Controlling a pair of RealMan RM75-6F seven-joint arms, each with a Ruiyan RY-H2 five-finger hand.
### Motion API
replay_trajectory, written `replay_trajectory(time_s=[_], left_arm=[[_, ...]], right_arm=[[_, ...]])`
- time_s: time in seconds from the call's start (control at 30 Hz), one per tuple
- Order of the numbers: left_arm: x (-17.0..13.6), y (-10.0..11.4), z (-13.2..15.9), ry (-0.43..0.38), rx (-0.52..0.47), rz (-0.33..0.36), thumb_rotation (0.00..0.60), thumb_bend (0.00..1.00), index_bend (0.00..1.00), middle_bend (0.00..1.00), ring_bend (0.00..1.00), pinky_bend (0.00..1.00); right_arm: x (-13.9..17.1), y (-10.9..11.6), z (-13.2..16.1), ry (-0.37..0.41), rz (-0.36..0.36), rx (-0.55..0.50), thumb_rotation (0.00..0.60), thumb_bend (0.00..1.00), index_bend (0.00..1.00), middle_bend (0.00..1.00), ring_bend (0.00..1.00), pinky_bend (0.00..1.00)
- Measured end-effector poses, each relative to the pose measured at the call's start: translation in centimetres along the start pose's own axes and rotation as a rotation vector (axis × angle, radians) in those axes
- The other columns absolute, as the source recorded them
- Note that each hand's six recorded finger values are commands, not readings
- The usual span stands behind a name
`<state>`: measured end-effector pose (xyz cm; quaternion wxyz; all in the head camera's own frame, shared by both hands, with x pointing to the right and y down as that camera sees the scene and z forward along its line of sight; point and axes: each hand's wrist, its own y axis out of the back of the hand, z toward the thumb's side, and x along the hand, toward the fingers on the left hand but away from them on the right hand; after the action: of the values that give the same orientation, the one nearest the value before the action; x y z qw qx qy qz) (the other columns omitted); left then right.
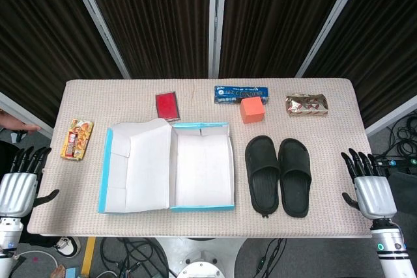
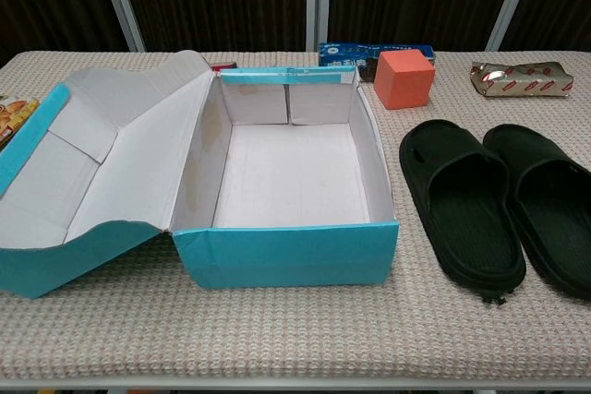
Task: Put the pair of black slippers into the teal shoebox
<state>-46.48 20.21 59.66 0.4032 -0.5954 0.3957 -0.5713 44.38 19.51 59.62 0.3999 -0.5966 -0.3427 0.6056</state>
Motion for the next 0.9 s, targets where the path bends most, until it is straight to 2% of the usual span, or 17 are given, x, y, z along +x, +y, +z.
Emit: replay_trajectory(time_s=[0.17,0.6,0.77,0.9], left_arm=[[-0.1,-0.1,-0.3,0.013,-0.002,-0.009,0.6,0.12,0.08,0.1,0.02,0.04],[0.1,-0.8,0.5,0.008,-0.008,-0.051,0.6,0.12,0.08,0.1,0.02,0.04],[0.0,-0.8,0.4,0.0,-0.024,-0.072,0.6,0.12,0.08,0.1,0.02,0.04],[0.0,-1.0,0.5,-0.007,-0.036,-0.082,0.6,0.12,0.08,0.1,0.02,0.04]], right_arm=[[-0.2,0.7,-0.3,-0.01,-0.002,-0.008,0.6,0.08,0.0,0.0,0.0,0.0],[-0.7,0.6,-0.6,-0.007,0.026,0.006,0.6,0.08,0.0,0.0,0.0,0.0],[-1.0,0.7,-0.1,0.023,0.028,-0.02,0.6,0.09,0.0,0.0,0.0,0.0],[-1.8,0.5,0.7,0.068,0.061,-0.018,0.6,0.1,0.0,0.0,0.0,0.0]])
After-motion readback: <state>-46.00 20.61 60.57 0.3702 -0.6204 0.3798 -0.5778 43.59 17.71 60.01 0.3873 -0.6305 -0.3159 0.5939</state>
